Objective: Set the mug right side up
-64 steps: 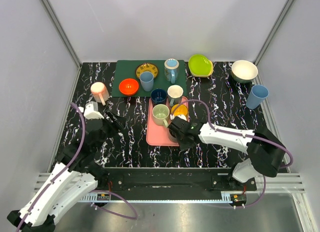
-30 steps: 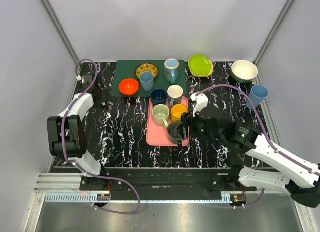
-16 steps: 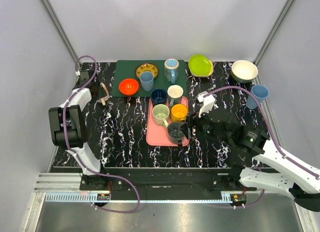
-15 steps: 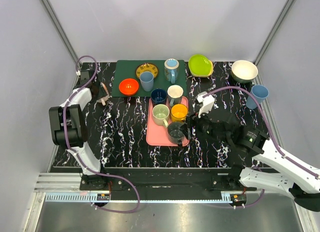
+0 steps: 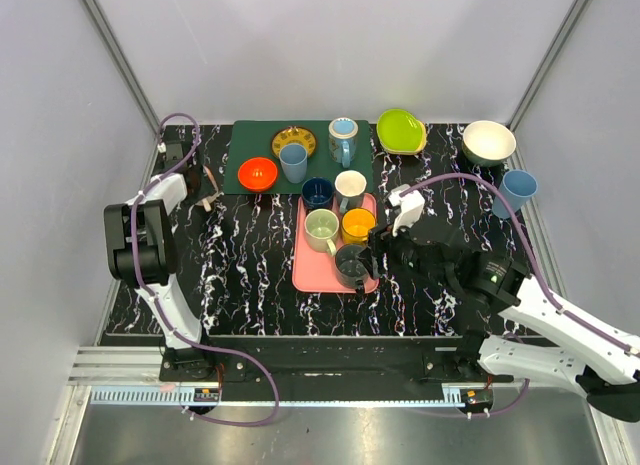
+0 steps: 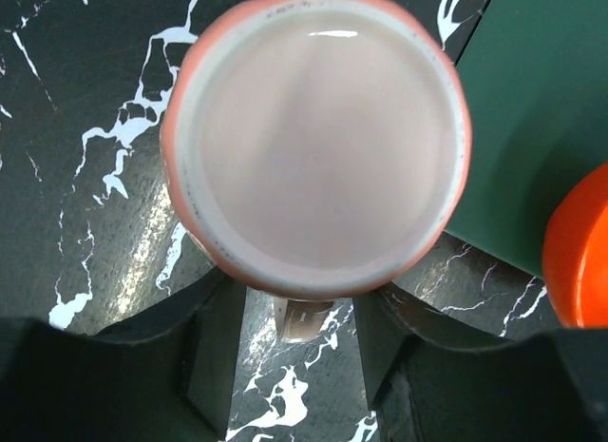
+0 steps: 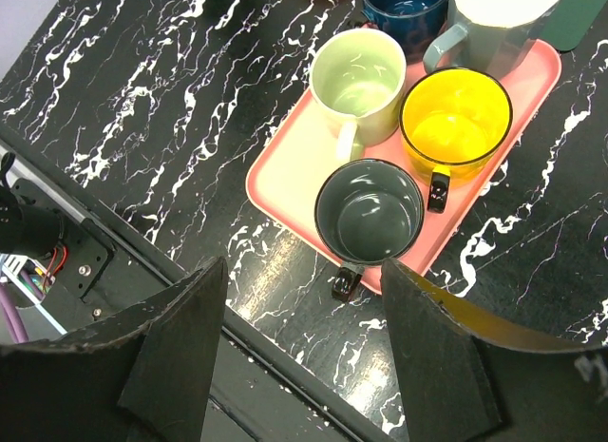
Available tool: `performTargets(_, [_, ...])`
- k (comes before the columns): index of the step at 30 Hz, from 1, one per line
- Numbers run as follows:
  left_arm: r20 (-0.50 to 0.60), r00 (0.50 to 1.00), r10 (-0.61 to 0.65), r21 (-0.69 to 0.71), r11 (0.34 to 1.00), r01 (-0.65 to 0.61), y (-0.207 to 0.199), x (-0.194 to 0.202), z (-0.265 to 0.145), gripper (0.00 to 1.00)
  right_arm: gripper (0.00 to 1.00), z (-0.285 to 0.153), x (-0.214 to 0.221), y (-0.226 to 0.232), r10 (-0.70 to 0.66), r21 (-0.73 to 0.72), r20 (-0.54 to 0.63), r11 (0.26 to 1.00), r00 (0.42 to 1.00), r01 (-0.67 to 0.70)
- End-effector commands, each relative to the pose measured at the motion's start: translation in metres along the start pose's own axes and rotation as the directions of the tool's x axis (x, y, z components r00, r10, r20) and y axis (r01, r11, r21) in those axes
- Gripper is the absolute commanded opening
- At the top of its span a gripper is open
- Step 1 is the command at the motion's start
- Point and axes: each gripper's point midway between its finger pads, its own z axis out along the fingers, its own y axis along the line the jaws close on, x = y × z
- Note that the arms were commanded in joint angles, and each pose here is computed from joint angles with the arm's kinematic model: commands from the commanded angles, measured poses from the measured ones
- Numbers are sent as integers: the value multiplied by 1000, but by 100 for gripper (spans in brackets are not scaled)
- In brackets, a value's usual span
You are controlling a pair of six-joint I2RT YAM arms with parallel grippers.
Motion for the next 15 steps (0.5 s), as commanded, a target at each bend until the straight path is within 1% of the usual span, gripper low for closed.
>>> performTargets(1, [108, 994, 8, 51, 999, -14, -17, -39, -6, 49, 72, 6, -8, 0, -1, 14, 42, 1000, 999, 1])
performTargets(2, [109, 994, 14, 50, 999, -20, -17, -40, -6, 46, 72, 9, -6, 0, -3, 14, 37, 1000, 999, 2])
performTargets(3, [117, 993, 16, 49, 999, -22, -18, -44, -7, 36, 72, 9, -6, 0, -4, 13, 35, 1000, 999, 3])
performTargets(5, [110, 994, 24, 41, 999, -28, -17, -44, -6, 27, 71, 12, -4, 1, -3, 15, 27, 1000, 1000, 3])
performTargets(6, [110, 994, 23, 38, 999, -27, -16, -43, -6, 20, 72, 12, -5, 1, -3, 13, 28, 1000, 1000, 2])
performTargets(11, [101, 995, 28, 31, 999, -31, -14, -41, -6, 7, 72, 13, -4, 1, 3, 13, 27, 1000, 1000, -3])
performTargets(13, [99, 995, 28, 32, 999, -32, -14, -40, -7, 0, 71, 12, -4, 1, 8, 14, 28, 1000, 1000, -8])
performTargets(15, [100, 995, 15, 38, 999, -18, -15, -40, -10, 0, 71, 12, -4, 1, 12, 12, 32, 1000, 999, -12])
